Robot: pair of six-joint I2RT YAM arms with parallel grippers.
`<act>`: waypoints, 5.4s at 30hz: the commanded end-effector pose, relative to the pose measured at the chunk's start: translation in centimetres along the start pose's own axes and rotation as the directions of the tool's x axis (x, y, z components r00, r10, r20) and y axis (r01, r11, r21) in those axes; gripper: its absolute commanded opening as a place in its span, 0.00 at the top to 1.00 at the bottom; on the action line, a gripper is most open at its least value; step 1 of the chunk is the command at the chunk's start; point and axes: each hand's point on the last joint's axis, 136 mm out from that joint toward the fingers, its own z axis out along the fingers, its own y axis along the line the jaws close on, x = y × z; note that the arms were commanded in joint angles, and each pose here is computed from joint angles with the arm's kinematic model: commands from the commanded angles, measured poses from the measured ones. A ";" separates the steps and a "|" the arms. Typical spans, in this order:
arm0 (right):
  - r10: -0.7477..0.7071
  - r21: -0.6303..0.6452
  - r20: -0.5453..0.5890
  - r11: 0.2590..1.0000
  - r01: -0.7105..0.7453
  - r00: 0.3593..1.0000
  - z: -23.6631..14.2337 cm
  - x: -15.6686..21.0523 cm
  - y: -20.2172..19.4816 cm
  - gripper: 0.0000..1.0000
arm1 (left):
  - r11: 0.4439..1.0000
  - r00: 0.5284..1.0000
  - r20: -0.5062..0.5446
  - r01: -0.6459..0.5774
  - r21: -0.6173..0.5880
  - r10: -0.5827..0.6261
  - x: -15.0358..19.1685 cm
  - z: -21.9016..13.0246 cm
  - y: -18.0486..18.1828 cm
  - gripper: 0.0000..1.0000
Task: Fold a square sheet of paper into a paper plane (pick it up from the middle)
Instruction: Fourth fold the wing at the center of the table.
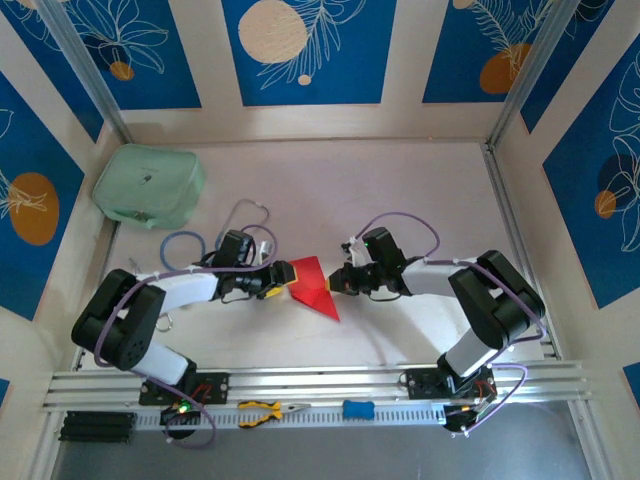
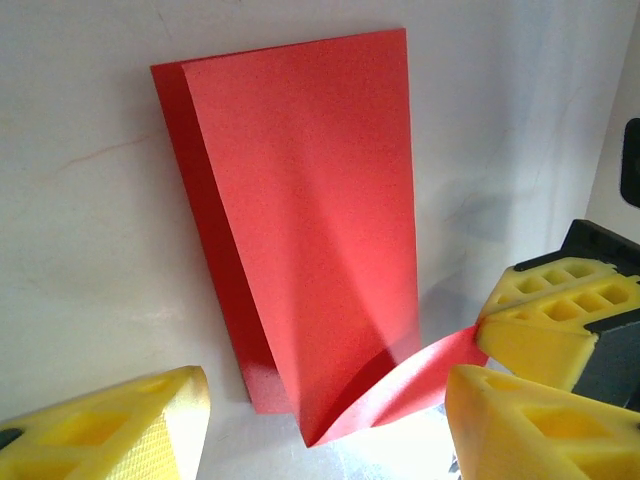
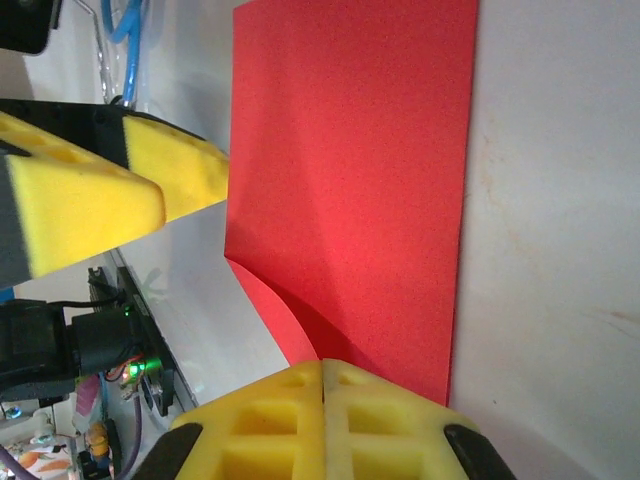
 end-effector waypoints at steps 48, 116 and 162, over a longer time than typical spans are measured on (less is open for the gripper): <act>-0.888 0.562 0.031 0.395 0.727 0.458 -1.9 1.9 4.0 0.48 | 0.989 0.989 0.108 0.084 0.122 -0.097 -2.7 -0.4 -2.8 0.95; -0.904 0.643 -0.124 0.242 0.727 0.410 2.8 1.3 1.2 0.86 | 0.992 0.991 0.097 0.082 0.097 -0.091 -2.8 -0.3 -2.9 0.93; -0.803 0.578 -0.030 0.471 0.666 0.595 3.4 2.6 0.7 0.92 | 0.998 0.988 0.141 0.054 0.029 -0.057 -2.9 -1.7 -2.7 0.61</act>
